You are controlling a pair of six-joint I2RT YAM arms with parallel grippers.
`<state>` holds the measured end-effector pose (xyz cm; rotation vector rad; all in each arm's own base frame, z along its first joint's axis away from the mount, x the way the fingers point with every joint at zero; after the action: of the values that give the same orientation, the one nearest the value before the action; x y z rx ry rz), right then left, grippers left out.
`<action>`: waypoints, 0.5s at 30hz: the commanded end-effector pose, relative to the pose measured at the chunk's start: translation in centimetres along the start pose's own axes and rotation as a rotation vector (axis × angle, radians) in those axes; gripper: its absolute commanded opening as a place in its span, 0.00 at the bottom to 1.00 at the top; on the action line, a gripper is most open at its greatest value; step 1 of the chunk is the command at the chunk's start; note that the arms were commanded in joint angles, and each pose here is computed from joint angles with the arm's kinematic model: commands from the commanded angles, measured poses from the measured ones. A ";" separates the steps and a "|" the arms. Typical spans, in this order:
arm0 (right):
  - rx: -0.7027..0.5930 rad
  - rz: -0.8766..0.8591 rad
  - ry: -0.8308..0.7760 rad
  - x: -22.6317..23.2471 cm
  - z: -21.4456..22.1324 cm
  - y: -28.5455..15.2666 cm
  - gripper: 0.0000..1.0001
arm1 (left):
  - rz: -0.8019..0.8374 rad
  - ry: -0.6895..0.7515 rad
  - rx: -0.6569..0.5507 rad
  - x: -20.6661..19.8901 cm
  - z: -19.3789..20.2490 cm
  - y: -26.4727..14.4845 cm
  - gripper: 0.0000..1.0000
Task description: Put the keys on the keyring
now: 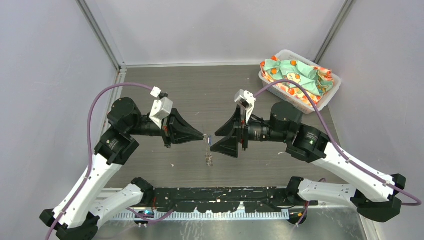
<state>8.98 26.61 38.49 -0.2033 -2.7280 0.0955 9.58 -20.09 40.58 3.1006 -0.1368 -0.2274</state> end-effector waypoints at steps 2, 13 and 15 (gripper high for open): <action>-0.102 0.002 -0.038 0.4 -1.9 -0.4 0.99 | -0.005 0.090 -0.049 -0.6 -1.8 -0.2 0.00; -0.093 -0.022 -0.029 -0.1 -1.3 0.9 0.78 | -0.006 0.084 -0.047 -0.5 -1.7 -0.2 0.00; -0.087 -0.026 -0.027 -0.1 -1.2 1.0 0.68 | -0.007 0.085 -0.048 -0.6 -1.6 -0.2 0.00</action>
<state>9.73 27.36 37.88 -0.2321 -2.7270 0.0623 9.74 -20.10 40.60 3.0994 -0.1162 -0.2273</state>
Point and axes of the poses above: each gripper's point midway between its finger pads, its own y axis out along the fingers, its own x axis along the line the jaws close on, z = x × y, the point moved 5 cm from there along -y, back along the fingers, and after that the axes turned 3 degrees about -y, right-handed, at the moved point
